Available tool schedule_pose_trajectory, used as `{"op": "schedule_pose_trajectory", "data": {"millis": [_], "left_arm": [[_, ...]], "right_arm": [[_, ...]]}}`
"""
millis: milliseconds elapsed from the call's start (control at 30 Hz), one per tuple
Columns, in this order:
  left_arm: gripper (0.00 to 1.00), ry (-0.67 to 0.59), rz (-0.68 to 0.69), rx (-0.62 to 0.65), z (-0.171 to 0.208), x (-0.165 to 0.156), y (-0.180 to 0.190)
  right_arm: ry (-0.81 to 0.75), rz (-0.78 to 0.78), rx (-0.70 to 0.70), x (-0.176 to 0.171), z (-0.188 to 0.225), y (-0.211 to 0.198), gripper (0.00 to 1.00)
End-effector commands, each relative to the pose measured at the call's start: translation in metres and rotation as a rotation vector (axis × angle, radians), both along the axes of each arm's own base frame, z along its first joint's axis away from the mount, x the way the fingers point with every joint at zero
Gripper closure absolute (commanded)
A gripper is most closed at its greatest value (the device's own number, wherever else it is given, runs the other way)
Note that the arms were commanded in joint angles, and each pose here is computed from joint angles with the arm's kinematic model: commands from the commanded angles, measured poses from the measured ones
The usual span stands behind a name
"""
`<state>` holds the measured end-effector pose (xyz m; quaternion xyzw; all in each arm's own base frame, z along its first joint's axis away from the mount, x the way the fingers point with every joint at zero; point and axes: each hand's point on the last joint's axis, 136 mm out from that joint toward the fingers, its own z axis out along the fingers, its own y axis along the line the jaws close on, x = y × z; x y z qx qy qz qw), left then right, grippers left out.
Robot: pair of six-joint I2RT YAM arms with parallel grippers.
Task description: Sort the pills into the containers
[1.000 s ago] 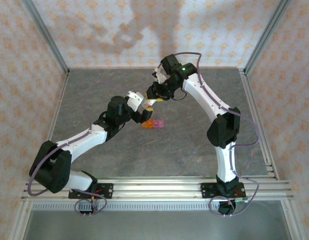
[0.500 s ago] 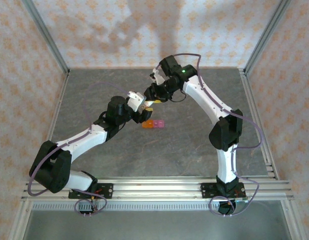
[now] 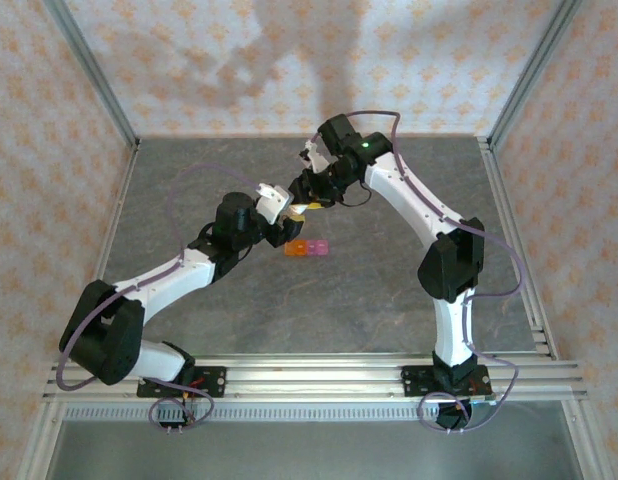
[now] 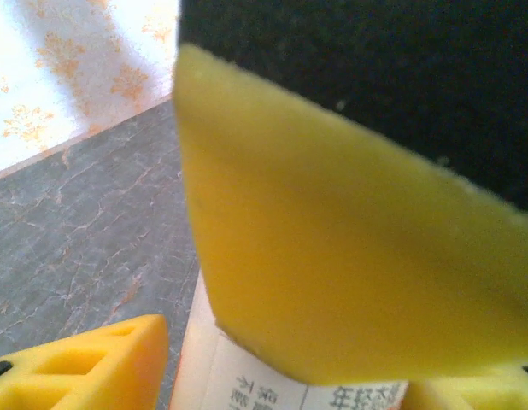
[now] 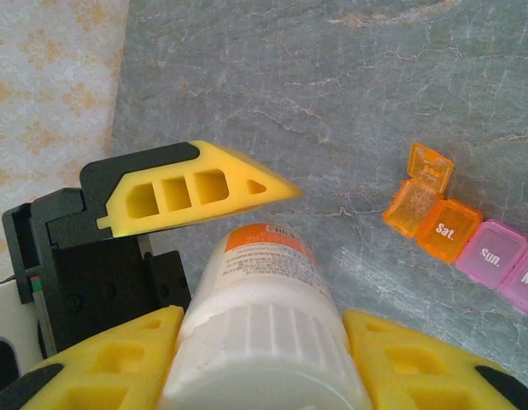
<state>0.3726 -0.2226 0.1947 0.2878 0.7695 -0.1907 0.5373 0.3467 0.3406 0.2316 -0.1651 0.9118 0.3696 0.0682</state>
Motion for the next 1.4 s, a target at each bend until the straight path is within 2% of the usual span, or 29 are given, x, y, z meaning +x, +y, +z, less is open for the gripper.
{"op": "schedule_pose_trajectory", "data": {"millis": [0,167,267,300,367,400,533,767,900,1100,1200,1367], "left_arm": [[0.39,-0.041,-0.002,-0.028,0.015,0.007,-0.005],[0.5,-0.043,0.001,-0.037,0.018,0.009,-0.006],[0.51,-0.046,0.008,-0.043,0.02,0.01,-0.006],[0.49,-0.05,0.016,-0.046,0.022,0.012,-0.004],[0.37,-0.056,0.034,-0.043,0.023,0.013,-0.002],[0.35,-0.059,0.038,-0.042,0.023,0.014,-0.001],[0.33,-0.064,0.036,-0.026,0.022,0.013,-0.001],[0.54,-0.054,0.006,-0.02,0.019,0.01,-0.004],[0.72,-0.046,-0.022,-0.026,0.022,0.007,-0.008],[0.97,-0.03,-0.032,-0.037,0.026,0.005,-0.01],[1.0,-0.026,-0.025,-0.038,0.026,0.004,-0.008],[1.0,-0.018,-0.009,-0.04,0.024,0.004,-0.006]], "right_arm": [[-0.034,0.017,0.049,-0.01,0.024,0.003,0.72],[-0.032,0.017,0.044,-0.011,0.022,0.002,0.72],[-0.031,0.017,0.041,-0.012,0.021,0.001,0.72],[-0.031,0.018,0.038,-0.012,0.02,0.001,0.72],[-0.031,0.019,0.037,-0.013,0.02,0.001,0.72],[-0.03,0.02,0.038,-0.013,0.02,0.0,0.73],[-0.026,0.023,0.037,-0.013,0.019,0.001,0.73],[-0.013,0.031,0.044,-0.015,0.019,0.003,0.73],[-0.009,0.039,0.036,-0.015,0.018,0.002,0.72],[-0.038,0.019,0.024,-0.008,0.023,0.0,0.63],[-0.048,-0.01,0.027,-0.001,0.026,-0.002,0.52],[-0.059,-0.054,0.04,0.009,0.031,-0.01,0.45]]}}
